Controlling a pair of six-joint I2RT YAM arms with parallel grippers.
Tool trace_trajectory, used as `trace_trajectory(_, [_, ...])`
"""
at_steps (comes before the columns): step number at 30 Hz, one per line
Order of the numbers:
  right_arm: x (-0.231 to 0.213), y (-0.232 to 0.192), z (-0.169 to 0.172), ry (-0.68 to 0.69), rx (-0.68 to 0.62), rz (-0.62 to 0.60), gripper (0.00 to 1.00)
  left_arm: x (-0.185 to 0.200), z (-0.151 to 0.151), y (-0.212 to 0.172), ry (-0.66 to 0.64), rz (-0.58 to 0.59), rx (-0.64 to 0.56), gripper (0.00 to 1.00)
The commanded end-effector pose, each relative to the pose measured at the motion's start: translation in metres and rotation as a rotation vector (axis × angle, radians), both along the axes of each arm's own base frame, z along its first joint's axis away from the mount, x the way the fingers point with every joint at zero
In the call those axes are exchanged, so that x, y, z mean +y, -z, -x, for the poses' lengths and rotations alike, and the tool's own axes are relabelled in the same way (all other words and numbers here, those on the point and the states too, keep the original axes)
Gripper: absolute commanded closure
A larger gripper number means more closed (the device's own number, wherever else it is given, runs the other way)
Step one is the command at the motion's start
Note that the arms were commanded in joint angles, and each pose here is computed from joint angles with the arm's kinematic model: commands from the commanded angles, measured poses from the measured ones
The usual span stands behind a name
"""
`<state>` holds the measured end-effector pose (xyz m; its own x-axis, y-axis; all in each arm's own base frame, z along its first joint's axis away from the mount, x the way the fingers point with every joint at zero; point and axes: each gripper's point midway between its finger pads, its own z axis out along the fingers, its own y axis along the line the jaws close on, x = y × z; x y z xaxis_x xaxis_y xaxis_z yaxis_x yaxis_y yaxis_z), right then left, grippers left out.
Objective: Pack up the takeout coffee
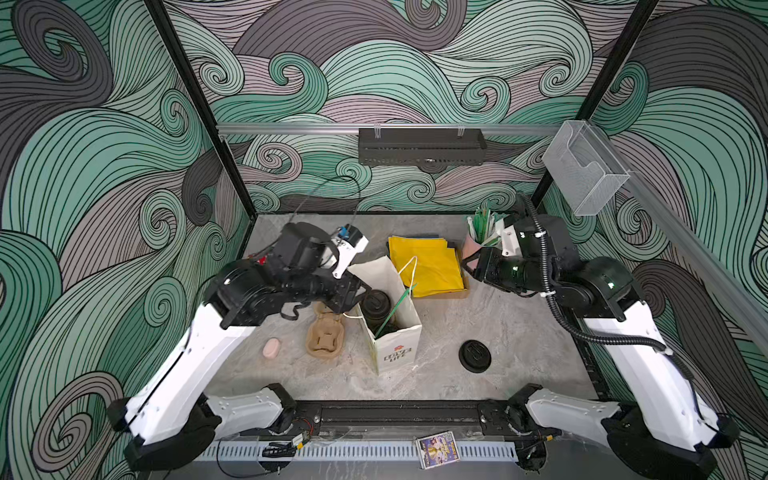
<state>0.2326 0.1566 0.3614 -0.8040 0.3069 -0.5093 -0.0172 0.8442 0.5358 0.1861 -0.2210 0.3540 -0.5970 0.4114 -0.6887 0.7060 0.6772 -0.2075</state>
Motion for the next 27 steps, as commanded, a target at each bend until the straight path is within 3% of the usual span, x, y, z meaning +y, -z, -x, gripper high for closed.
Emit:
trace_trajectory(1, [-0.008,0.008,0.001,0.027,0.019,0.027,0.51,-0.019,0.002,0.008,0.131,-0.048,-0.085,0.58])
trace_trajectory(6, [-0.009,0.011,0.004,0.028,0.026,0.028,0.52,-0.043,-0.003,0.038,0.2,-0.093,-0.072,0.64])
trace_trajectory(13, [-0.012,0.013,0.009,0.036,0.031,0.022,0.52,-0.063,-0.019,0.064,0.197,-0.102,-0.081,0.67])
trace_trajectory(21, [-0.018,0.014,0.014,0.053,0.033,0.025,0.52,-0.085,-0.02,0.082,0.24,-0.033,-0.066,0.68])
trace_trajectory(27, [-0.021,0.016,0.017,0.064,0.037,0.022,0.52,-0.095,-0.028,0.095,0.236,-0.04,-0.055,0.78])
